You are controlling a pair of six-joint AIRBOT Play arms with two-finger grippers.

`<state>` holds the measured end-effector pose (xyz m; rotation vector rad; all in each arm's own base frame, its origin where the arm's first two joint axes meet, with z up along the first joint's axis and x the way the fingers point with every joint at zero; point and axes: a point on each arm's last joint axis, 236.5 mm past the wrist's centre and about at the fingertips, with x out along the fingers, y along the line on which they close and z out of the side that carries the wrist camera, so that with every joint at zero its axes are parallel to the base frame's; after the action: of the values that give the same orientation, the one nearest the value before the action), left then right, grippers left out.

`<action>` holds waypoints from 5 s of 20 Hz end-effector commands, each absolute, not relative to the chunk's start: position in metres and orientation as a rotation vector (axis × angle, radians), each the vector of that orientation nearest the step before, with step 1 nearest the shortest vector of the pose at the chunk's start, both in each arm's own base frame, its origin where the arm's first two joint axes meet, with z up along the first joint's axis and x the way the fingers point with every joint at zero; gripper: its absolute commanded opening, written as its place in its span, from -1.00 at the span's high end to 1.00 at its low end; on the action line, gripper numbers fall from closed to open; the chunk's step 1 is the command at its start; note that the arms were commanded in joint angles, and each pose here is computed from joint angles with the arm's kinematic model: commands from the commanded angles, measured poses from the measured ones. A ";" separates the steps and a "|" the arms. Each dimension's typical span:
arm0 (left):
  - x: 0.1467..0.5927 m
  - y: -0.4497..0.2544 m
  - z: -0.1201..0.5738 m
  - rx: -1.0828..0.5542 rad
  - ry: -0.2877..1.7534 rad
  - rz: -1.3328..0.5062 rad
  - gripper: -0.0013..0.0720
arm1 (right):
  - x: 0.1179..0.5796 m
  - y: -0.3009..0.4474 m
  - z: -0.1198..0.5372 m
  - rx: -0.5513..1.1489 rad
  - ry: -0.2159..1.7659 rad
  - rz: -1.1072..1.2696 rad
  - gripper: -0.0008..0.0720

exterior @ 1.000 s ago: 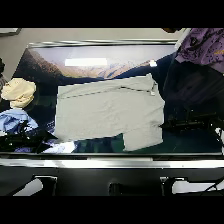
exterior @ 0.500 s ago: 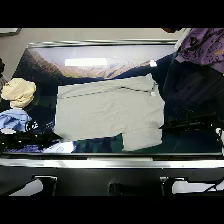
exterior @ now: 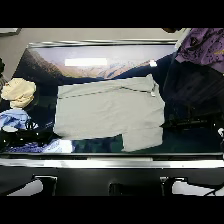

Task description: Fold the clothes and pants, and hang the long-sleeved shirts on hangers.

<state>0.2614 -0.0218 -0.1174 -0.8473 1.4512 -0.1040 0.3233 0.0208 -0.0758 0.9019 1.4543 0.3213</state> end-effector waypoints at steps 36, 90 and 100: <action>0.458 0.019 0.160 -0.203 0.950 0.051 0.92 | 0.484 0.065 0.243 0.400 0.782 0.161 0.88; 0.355 0.095 -0.003 -0.636 1.328 0.261 -0.54 | 0.338 -0.067 -0.028 0.866 1.406 0.081 -0.21; 0.316 0.061 -0.007 -0.805 1.297 0.153 -0.53 | 0.226 0.002 -0.097 1.023 1.621 0.113 -0.27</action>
<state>0.3184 0.0671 -0.0076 -0.7770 1.3063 0.1723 0.2433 -0.0107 -0.0865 0.9954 1.5965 0.1022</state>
